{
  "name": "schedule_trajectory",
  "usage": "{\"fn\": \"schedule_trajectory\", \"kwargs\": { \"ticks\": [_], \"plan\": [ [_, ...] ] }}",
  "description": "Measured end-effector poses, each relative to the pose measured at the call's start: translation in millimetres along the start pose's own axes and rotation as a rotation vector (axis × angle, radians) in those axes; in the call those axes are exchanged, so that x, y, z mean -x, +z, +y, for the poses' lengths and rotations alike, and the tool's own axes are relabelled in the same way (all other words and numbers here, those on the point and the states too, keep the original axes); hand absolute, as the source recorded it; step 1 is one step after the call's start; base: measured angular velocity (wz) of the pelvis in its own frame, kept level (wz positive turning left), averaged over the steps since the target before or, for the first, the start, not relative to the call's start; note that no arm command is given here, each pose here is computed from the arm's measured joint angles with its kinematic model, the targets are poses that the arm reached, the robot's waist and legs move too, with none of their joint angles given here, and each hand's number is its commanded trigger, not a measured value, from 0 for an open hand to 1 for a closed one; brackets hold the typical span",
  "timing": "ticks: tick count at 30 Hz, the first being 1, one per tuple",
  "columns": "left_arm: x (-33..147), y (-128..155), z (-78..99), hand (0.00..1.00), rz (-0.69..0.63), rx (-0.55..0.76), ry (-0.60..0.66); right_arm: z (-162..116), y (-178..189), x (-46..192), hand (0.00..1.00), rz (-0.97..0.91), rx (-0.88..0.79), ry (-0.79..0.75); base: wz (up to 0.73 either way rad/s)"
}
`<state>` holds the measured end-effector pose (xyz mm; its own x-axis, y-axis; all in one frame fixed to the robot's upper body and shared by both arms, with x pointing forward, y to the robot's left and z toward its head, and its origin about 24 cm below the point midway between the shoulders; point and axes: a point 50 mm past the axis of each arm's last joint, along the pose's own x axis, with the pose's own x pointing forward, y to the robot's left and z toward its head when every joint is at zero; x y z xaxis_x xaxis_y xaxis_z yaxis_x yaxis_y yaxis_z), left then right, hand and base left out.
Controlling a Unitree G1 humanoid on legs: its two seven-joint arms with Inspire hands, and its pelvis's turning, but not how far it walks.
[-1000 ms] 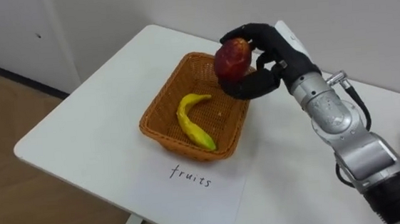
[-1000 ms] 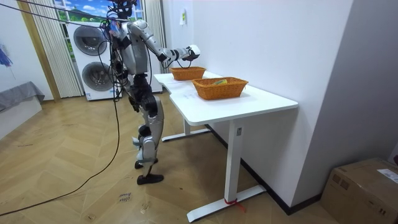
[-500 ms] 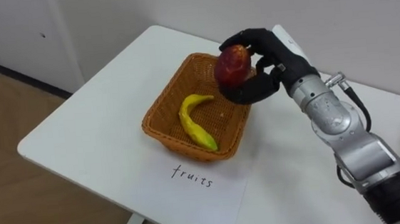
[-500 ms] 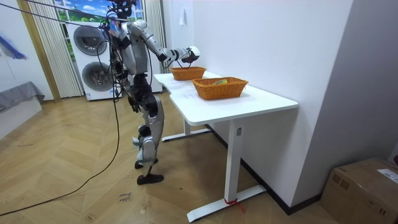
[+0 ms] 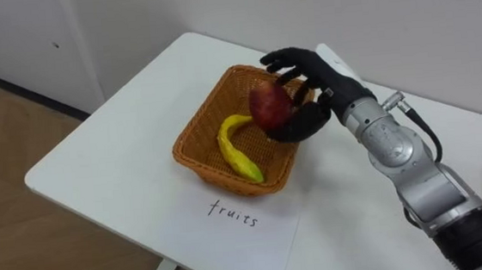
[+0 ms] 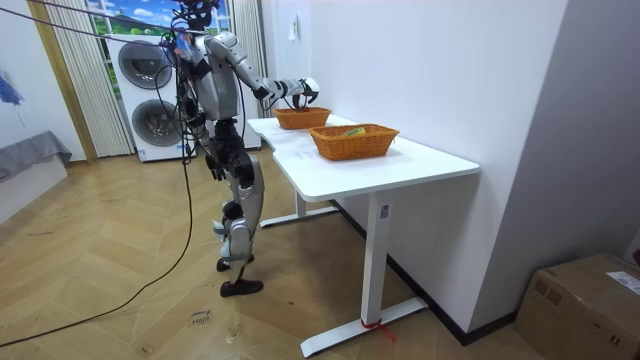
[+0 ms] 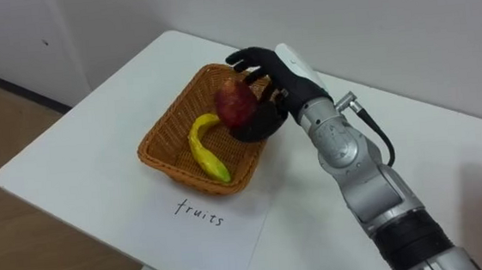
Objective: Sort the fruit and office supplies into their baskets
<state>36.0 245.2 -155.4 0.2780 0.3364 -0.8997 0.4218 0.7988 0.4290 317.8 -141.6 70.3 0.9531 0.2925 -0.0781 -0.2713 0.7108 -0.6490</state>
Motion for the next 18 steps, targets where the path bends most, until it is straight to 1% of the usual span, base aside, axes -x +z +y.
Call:
{"fn": "schedule_trajectory", "kwargs": {
  "ticks": [9,18],
  "plan": [
    [-0.2,0.8,0.6,0.00,-0.002,0.000,0.003,1.9,0.1,0.0,0.00,0.000,0.011,0.032,0.00],
    [-0.4,1.6,1.1,0.00,-0.004,0.000,0.004,2.0,0.1,0.0,0.00,0.000,0.012,0.032,0.00]
  ]
}}
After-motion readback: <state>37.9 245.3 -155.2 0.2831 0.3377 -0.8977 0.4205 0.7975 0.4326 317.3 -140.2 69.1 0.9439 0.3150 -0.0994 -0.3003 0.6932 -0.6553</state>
